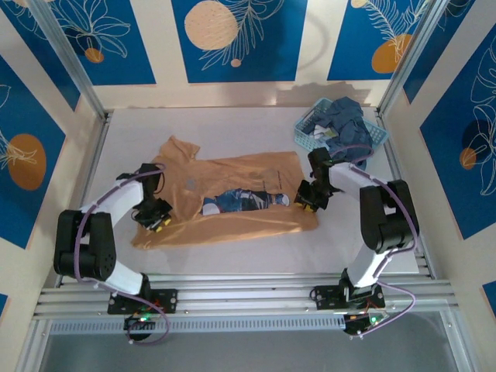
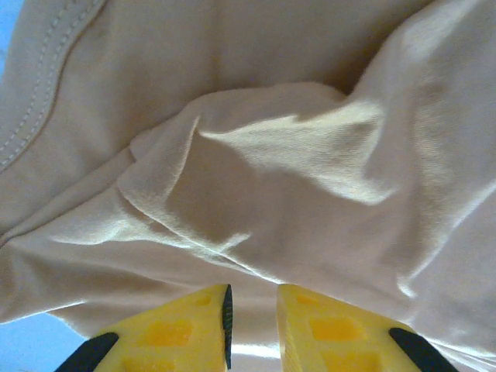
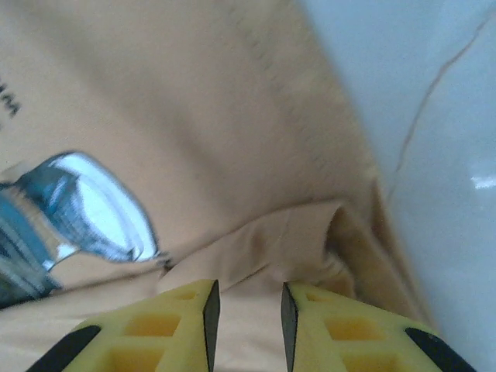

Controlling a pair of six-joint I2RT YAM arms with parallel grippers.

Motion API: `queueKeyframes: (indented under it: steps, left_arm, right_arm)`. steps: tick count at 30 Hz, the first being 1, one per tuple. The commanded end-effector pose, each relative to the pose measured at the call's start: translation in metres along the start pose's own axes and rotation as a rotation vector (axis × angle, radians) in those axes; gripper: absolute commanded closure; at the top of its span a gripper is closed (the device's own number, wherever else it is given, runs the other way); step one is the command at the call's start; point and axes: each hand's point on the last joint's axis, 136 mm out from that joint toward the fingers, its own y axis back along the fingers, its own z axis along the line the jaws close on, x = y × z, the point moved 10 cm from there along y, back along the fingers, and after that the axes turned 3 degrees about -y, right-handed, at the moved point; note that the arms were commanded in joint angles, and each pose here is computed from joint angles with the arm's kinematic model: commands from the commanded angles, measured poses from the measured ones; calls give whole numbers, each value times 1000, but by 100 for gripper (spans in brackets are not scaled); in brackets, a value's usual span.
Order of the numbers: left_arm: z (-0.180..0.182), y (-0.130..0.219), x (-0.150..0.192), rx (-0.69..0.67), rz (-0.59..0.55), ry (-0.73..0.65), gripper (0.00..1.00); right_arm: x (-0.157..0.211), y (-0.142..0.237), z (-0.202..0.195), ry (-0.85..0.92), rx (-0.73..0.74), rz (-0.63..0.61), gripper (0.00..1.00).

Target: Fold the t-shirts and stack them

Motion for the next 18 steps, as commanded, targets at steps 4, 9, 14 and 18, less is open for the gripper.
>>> queueKeyframes:
  steps: [4, 9, 14, 18]
  left_arm:
    - [17, -17, -3, -106, 1, 37, 78]
    - [35, -31, -17, -200, -31, 56, 79]
    - [43, -32, -24, -230, -35, 54, 79]
    - [55, -22, -19, -302, -56, 83, 78]
  right_arm:
    - [-24, -11, -5, -29, 96, -25, 77]
    - [-27, -10, -5, -19, 109, -24, 79]
    - [-17, -16, -3, -12, 107, 44, 80]
    - [2, -16, 3, -5, 102, 128, 80]
